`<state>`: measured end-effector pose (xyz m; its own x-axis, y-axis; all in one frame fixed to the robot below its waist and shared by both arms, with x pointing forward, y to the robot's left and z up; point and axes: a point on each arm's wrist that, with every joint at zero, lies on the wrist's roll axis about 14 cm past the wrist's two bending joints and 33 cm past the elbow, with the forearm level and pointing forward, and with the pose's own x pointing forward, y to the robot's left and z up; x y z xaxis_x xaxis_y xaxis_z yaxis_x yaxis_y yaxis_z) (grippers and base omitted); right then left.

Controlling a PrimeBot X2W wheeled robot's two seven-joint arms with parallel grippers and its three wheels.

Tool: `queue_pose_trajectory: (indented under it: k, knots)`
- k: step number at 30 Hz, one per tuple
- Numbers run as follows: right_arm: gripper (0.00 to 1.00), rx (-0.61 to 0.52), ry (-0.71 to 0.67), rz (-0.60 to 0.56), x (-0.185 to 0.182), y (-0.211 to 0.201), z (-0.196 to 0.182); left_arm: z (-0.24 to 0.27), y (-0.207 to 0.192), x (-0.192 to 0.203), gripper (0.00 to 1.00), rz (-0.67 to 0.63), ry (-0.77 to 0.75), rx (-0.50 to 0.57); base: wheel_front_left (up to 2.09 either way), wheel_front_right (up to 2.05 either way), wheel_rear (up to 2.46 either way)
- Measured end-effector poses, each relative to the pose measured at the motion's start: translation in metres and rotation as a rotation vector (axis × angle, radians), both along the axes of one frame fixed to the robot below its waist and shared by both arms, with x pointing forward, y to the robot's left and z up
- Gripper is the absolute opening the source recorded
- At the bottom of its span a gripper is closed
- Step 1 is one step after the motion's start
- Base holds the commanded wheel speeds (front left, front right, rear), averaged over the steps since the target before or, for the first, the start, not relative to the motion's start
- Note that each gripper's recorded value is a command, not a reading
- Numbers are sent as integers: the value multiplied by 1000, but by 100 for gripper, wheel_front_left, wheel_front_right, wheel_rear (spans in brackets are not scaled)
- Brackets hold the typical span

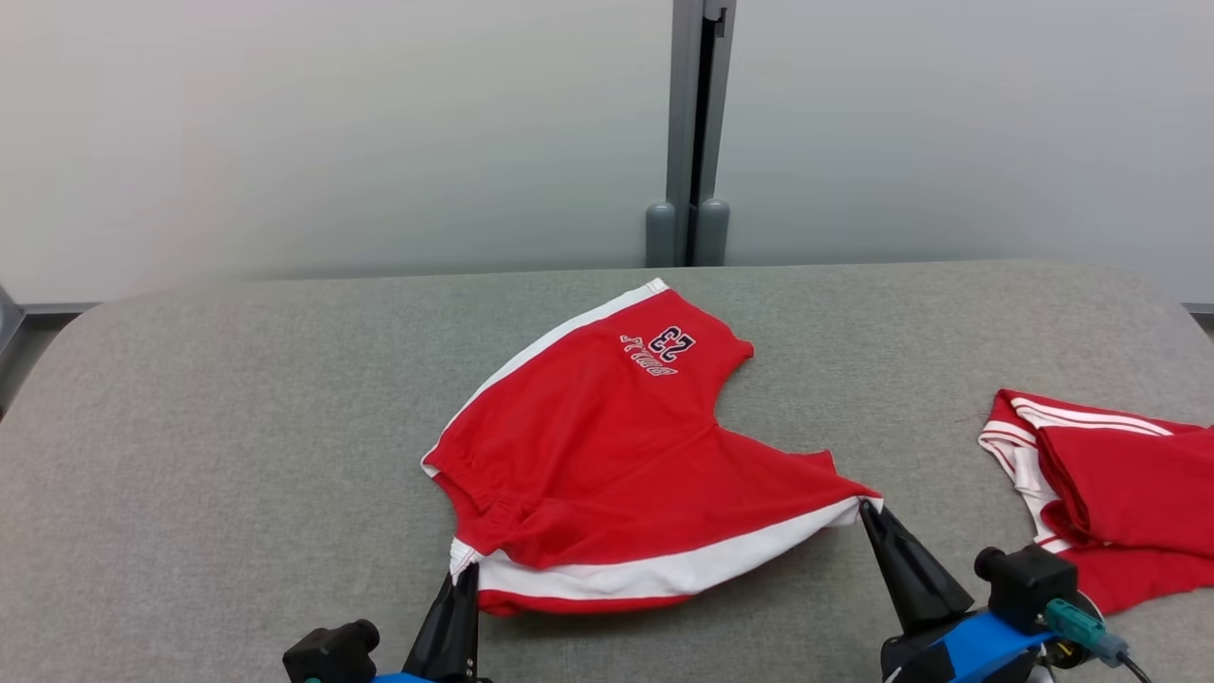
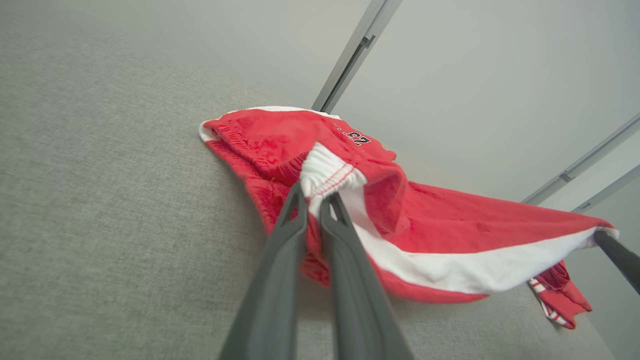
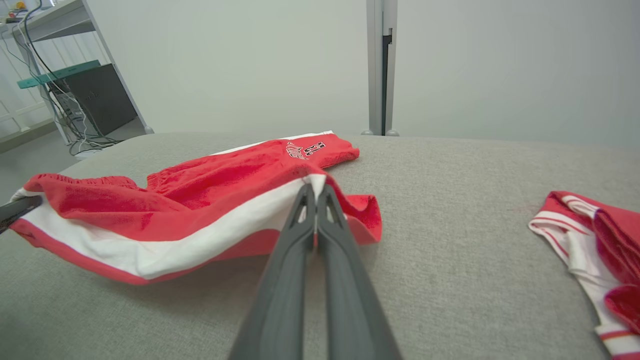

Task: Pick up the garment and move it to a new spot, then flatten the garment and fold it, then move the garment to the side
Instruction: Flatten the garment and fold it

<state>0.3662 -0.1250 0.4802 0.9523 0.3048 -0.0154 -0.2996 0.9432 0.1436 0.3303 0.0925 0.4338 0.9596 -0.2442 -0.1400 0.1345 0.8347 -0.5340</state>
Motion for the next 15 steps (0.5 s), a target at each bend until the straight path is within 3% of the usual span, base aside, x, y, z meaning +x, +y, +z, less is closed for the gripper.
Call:
queue_pose_trajectory:
  k: [6, 15]
  knots:
    - [0, -21, -29, -4, 25, -4, 10, 3, 4, 6, 0, 19, -3, -22, 0, 0, 0]
    - [0, -113, -109, 16, 114, -8, 35, 22, 8, 63, 0, 50, -47, -89, 0, 0, 0]
